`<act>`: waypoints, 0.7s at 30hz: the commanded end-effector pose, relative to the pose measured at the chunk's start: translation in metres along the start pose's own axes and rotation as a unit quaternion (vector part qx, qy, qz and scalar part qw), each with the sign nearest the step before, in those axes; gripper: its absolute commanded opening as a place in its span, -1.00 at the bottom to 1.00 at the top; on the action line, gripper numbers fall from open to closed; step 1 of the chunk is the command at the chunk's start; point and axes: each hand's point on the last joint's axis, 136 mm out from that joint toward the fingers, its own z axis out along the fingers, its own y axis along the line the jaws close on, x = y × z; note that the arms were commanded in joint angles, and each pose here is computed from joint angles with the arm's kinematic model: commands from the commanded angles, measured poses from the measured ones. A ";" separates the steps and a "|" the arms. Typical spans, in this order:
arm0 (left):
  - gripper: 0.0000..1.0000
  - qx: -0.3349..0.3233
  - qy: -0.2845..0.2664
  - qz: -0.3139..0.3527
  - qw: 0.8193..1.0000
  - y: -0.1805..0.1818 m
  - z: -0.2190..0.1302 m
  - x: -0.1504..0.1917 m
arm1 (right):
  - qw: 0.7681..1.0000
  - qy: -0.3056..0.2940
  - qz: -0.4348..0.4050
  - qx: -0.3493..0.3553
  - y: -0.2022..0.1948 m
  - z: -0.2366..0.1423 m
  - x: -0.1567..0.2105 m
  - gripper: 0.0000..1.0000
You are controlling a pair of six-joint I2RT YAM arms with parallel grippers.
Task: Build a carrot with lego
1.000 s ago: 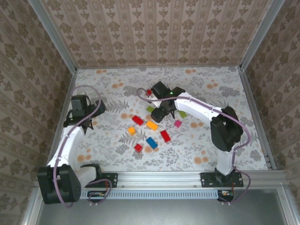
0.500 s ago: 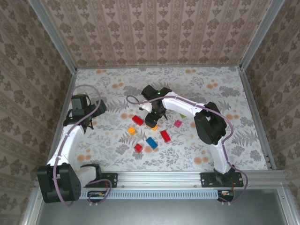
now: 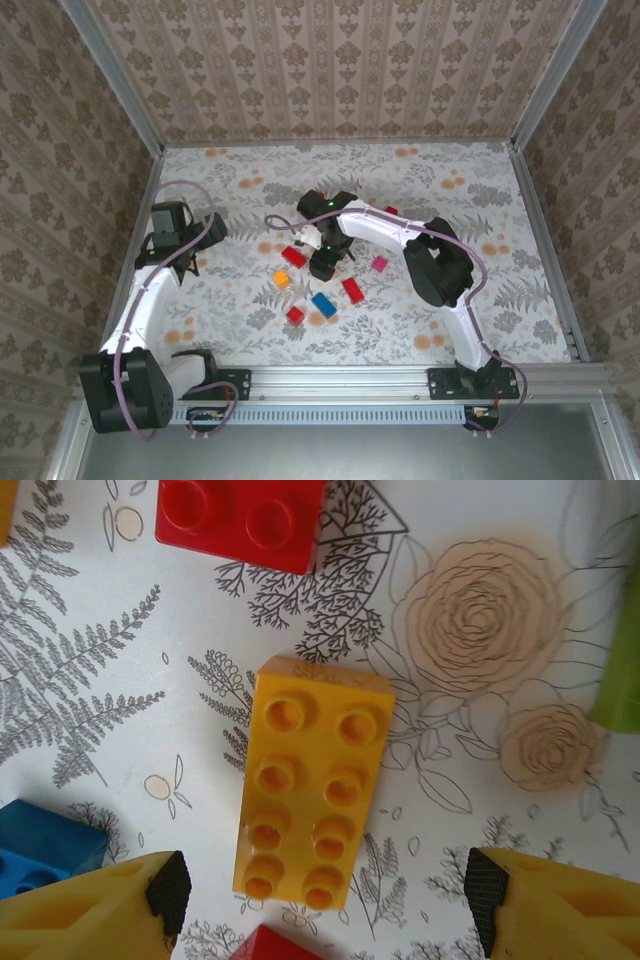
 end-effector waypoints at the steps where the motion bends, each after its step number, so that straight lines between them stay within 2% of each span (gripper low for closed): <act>1: 1.00 0.008 -0.015 -0.001 1.000 -0.003 -0.008 -0.011 | 1.000 0.022 -0.011 -0.016 0.008 0.005 0.004 0.50; 21: 1.00 0.008 -0.016 0.000 1.000 -0.004 -0.008 -0.012 | 0.999 0.028 -0.008 -0.030 0.012 0.018 -0.006 0.32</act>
